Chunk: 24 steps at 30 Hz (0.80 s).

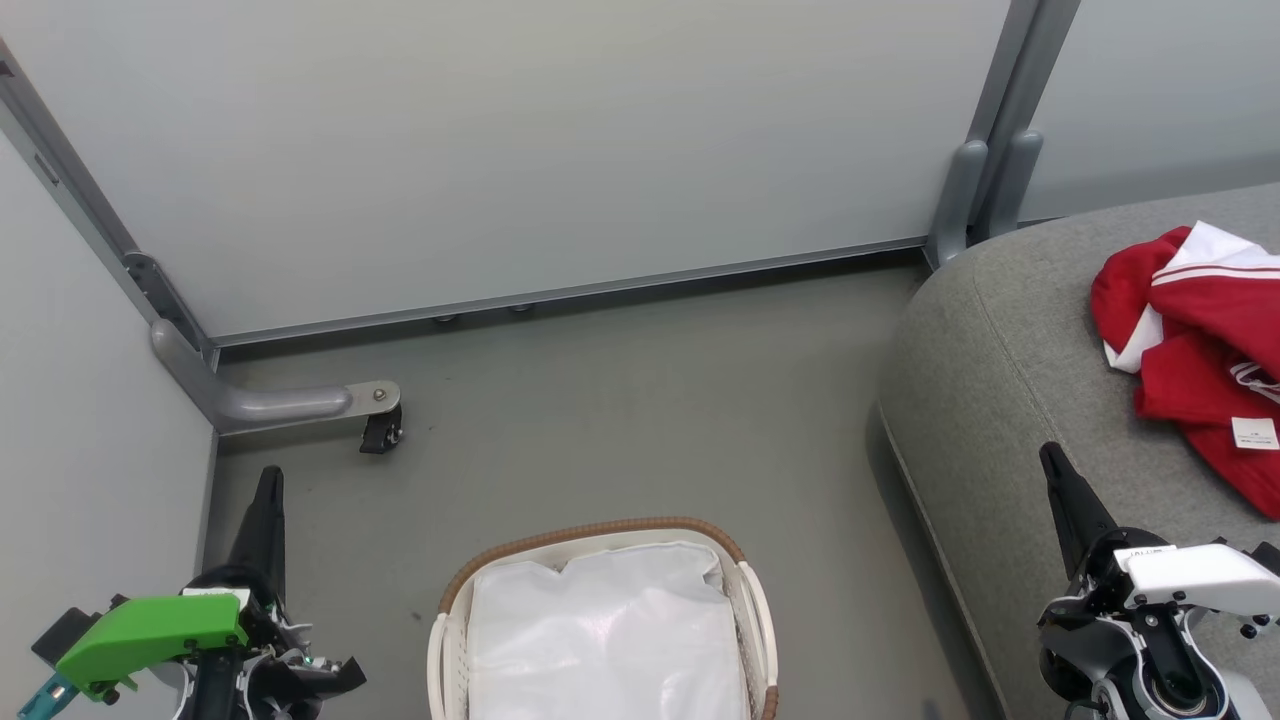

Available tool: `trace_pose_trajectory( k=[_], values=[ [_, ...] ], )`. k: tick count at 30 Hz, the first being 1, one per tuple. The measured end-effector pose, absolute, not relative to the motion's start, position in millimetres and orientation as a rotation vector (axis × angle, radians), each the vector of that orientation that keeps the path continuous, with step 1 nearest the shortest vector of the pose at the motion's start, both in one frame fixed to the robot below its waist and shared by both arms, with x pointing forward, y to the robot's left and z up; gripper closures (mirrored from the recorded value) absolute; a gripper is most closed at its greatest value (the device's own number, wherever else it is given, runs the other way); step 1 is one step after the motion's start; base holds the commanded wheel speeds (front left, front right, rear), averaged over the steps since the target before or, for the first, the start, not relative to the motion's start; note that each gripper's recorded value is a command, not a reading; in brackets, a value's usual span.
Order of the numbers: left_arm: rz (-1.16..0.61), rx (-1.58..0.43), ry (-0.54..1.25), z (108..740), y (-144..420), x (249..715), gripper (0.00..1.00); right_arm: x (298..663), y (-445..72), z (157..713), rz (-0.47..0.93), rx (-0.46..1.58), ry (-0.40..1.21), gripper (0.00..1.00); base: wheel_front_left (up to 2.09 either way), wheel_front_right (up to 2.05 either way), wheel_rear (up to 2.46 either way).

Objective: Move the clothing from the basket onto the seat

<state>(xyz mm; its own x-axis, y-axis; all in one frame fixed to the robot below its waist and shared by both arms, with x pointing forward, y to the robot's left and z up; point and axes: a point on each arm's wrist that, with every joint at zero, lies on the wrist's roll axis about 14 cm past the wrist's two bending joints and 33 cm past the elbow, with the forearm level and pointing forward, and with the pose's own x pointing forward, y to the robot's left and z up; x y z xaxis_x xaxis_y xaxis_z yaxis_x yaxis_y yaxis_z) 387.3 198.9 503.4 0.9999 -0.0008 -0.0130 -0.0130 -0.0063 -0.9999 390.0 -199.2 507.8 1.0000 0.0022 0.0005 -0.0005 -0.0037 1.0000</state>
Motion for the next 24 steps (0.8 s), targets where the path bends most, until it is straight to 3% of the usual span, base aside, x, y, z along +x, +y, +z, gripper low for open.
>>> trace_pose_trajectory(
  k=[24],
  values=[
    [0.010, -1.577, 0.011, 503.4, 198.9, 387.3, 1.00, 390.0, -199.2, 507.8, 0.002, 1.575, 0.001, 1.00, 0.00, 0.00, 0.00]
  ],
)
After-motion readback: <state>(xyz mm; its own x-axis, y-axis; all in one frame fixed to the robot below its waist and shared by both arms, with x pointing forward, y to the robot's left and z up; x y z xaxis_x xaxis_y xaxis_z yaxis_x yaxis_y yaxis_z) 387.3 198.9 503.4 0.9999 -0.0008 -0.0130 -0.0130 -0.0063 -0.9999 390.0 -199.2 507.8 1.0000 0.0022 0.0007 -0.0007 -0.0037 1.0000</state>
